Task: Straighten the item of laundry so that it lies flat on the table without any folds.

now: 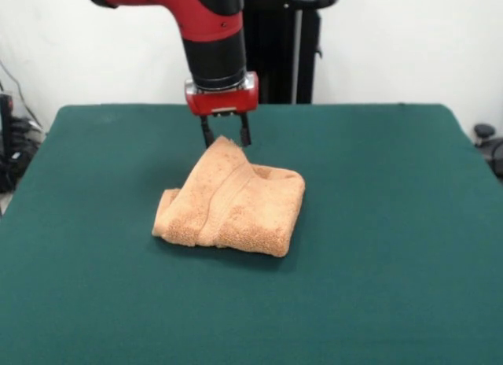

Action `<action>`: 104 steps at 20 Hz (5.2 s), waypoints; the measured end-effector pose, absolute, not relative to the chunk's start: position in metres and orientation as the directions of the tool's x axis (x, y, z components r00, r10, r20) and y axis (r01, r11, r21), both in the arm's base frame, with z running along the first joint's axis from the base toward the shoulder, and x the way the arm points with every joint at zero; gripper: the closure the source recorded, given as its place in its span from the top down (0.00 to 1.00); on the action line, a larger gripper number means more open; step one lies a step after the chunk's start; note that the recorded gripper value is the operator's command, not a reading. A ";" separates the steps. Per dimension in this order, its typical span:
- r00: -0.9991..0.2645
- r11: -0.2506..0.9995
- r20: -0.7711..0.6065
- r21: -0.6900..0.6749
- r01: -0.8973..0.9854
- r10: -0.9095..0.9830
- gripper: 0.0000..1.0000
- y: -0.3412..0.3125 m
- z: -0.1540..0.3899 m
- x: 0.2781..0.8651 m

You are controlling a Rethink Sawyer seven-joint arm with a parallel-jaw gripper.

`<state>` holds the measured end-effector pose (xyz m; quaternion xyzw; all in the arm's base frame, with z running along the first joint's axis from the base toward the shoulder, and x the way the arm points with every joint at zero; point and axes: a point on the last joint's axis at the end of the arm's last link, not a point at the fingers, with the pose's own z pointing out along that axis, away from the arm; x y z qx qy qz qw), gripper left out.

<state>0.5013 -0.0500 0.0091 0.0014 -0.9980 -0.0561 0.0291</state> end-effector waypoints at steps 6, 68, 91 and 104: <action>-0.998 0.992 0.068 0.125 -0.007 -0.016 1.00 -0.046 0.009 0.517; -0.999 0.991 -0.036 0.132 0.023 0.028 1.00 -0.060 0.096 0.684; -0.997 0.990 -0.062 0.137 0.027 0.036 1.00 -0.055 0.136 0.730; -0.990 0.981 -0.065 0.160 0.110 0.122 1.00 -0.108 0.096 0.716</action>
